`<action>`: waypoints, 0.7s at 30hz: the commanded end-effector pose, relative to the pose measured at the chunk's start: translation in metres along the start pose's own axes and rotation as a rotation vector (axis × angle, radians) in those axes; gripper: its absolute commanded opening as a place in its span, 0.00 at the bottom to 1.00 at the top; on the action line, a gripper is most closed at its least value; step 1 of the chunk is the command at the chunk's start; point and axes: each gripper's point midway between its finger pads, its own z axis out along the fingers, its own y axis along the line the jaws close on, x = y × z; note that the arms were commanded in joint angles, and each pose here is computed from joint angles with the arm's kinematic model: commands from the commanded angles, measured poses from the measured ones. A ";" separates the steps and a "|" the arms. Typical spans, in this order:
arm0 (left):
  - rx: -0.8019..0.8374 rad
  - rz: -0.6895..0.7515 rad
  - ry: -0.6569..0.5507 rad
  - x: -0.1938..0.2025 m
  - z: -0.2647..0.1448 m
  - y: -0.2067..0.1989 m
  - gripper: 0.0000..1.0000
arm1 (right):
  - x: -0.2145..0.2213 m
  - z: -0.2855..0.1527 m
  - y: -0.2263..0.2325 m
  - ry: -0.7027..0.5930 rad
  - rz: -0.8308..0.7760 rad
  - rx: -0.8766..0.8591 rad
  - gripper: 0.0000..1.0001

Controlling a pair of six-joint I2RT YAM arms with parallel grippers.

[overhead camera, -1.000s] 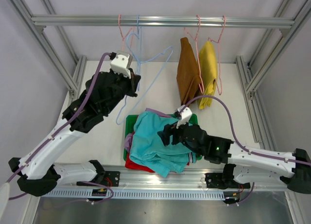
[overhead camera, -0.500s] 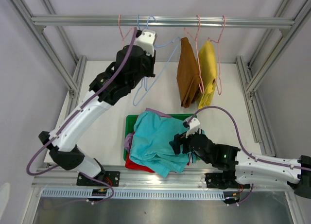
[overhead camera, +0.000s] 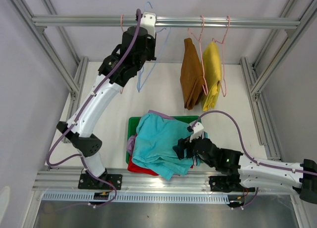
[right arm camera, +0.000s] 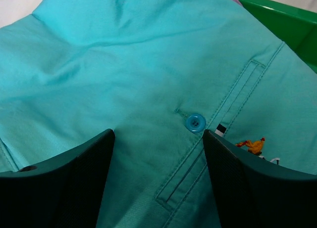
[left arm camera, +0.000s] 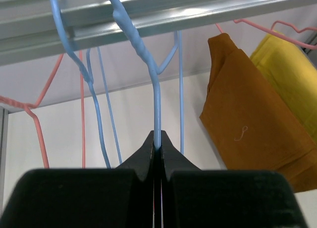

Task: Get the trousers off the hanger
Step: Place the hanger at the clothesline.

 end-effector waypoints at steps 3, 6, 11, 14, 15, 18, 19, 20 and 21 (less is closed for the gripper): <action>-0.001 0.016 -0.017 -0.010 0.016 0.006 0.01 | 0.018 0.005 -0.003 0.024 0.043 -0.010 0.77; -0.011 0.015 -0.004 -0.004 0.031 0.011 0.00 | 0.023 0.007 -0.005 0.033 0.048 -0.009 0.77; -0.008 0.017 0.022 0.008 0.049 0.011 0.01 | 0.028 0.011 -0.005 0.038 0.057 -0.016 0.77; -0.005 0.018 0.041 0.016 0.058 0.010 0.01 | 0.030 0.013 -0.005 0.042 0.062 -0.016 0.77; -0.004 0.017 0.047 0.019 0.060 0.010 0.01 | 0.031 0.014 -0.006 0.044 0.062 -0.013 0.77; 0.010 0.011 0.072 0.027 0.061 0.007 0.01 | 0.032 0.014 -0.007 0.045 0.066 -0.013 0.77; 0.016 0.006 0.086 0.033 0.061 0.006 0.00 | 0.032 0.014 -0.007 0.045 0.066 -0.013 0.77; 0.019 0.003 0.088 0.033 0.060 0.005 0.00 | 0.033 0.014 -0.007 0.047 0.067 -0.013 0.77; 0.020 -0.001 0.090 0.034 0.059 0.005 0.00 | 0.034 0.014 -0.007 0.049 0.068 -0.014 0.77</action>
